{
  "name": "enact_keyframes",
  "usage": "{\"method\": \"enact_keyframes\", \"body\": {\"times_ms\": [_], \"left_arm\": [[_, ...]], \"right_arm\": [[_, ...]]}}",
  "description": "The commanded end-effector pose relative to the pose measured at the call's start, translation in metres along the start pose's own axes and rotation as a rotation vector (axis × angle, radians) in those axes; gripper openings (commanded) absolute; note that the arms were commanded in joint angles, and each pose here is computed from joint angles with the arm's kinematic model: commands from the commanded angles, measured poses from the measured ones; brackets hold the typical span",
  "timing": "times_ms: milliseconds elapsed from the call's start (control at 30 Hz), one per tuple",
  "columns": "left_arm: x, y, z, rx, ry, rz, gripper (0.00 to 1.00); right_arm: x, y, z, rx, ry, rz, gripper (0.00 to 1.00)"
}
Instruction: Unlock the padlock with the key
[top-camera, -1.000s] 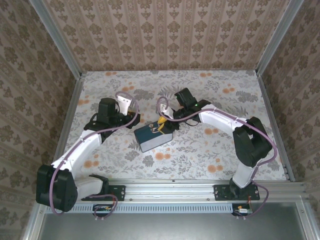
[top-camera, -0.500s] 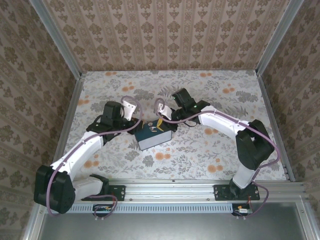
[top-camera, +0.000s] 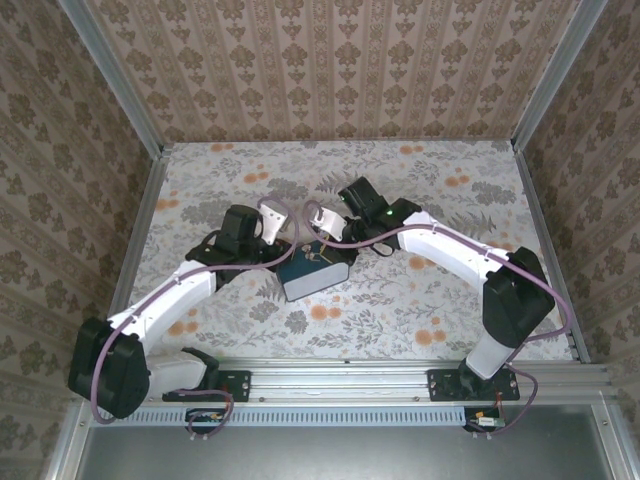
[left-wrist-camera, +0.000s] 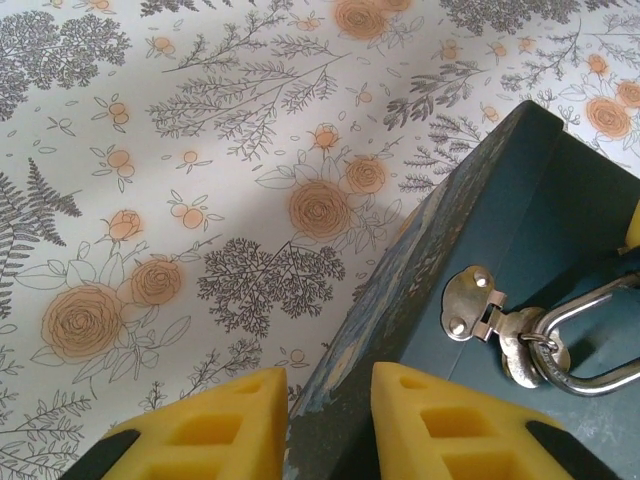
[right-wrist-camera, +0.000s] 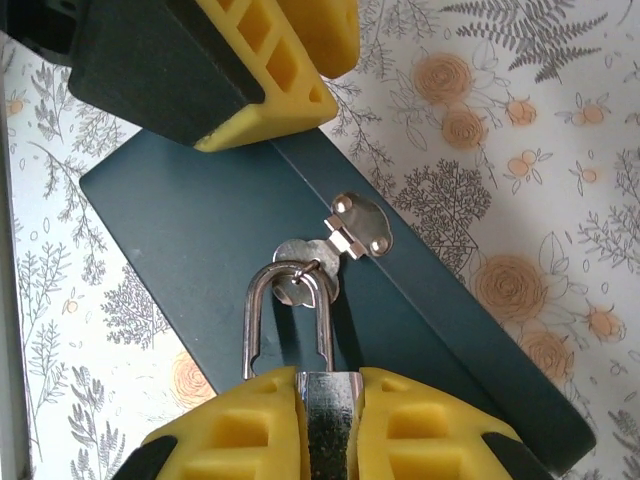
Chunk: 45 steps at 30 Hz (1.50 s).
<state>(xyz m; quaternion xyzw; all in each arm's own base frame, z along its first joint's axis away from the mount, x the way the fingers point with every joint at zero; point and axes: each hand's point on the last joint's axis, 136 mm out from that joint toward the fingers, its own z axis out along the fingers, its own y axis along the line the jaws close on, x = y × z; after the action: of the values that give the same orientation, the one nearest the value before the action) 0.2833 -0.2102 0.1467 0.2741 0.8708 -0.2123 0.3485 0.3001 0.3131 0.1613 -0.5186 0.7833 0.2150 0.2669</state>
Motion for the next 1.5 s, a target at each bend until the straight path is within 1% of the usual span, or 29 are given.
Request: {"method": "enact_keyframes", "body": {"times_ms": [0,67,133,233,300,400,467,533,667,700,833,900,1067,1200,1267,1400,1467], "left_arm": [[0.031,0.007,0.01,-0.04,0.115,-0.09,0.27],[0.031,0.002,0.013,-0.014,0.108,-0.144,0.26],[0.03,-0.008,0.017,0.039,0.099,-0.184,0.25],[0.027,-0.016,0.02,0.084,0.102,-0.221,0.23],[0.026,-0.019,0.02,0.099,0.106,-0.243,0.23],[0.02,-0.025,0.021,0.136,0.104,-0.274,0.23],[0.017,-0.032,0.023,0.176,0.109,-0.309,0.22],[0.016,-0.042,0.028,0.225,0.111,-0.335,0.22],[0.013,-0.061,0.035,0.287,0.118,-0.345,0.22],[0.012,-0.065,0.037,0.296,0.121,-0.347,0.22],[0.007,-0.072,0.046,0.322,0.119,-0.355,0.22],[0.004,-0.076,0.049,0.333,0.118,-0.351,0.22],[-0.002,-0.072,0.053,0.32,0.109,-0.343,0.21],[-0.005,-0.071,0.051,0.333,0.11,-0.338,0.21],[-0.009,-0.065,0.048,0.33,0.087,-0.359,0.21],[-0.032,-0.028,0.03,0.279,-0.016,-0.42,0.21],[-0.049,-0.002,0.024,0.21,-0.073,-0.431,0.26]], "right_arm": [[0.004,-0.016,-0.014,0.156,0.013,0.17,0.0],[0.004,-0.029,-0.016,0.245,-0.038,0.274,0.0],[0.003,-0.039,-0.019,0.317,-0.125,0.394,0.0],[-0.002,-0.045,-0.026,0.398,-0.228,0.474,0.0],[-0.006,-0.043,-0.03,0.416,-0.277,0.47,0.0],[-0.003,-0.049,-0.032,0.455,-0.275,0.488,0.0],[-0.002,-0.052,-0.035,0.476,-0.267,0.536,0.0],[-0.003,-0.054,-0.036,0.482,-0.29,0.603,0.0],[0.01,-0.062,-0.038,0.569,-0.3,0.745,0.0],[0.011,-0.062,-0.037,0.571,-0.314,0.767,0.0],[0.022,-0.071,-0.037,0.628,-0.35,0.838,0.0],[0.02,-0.073,-0.033,0.627,-0.362,0.849,0.0],[0.021,-0.083,-0.025,0.65,-0.386,0.879,0.0],[0.016,-0.094,-0.02,0.632,-0.467,0.929,0.0],[0.011,-0.098,-0.017,0.622,-0.492,0.933,0.0],[0.003,-0.099,-0.012,0.596,-0.522,0.889,0.0],[-0.001,-0.095,-0.01,0.565,-0.526,0.852,0.0]]}}
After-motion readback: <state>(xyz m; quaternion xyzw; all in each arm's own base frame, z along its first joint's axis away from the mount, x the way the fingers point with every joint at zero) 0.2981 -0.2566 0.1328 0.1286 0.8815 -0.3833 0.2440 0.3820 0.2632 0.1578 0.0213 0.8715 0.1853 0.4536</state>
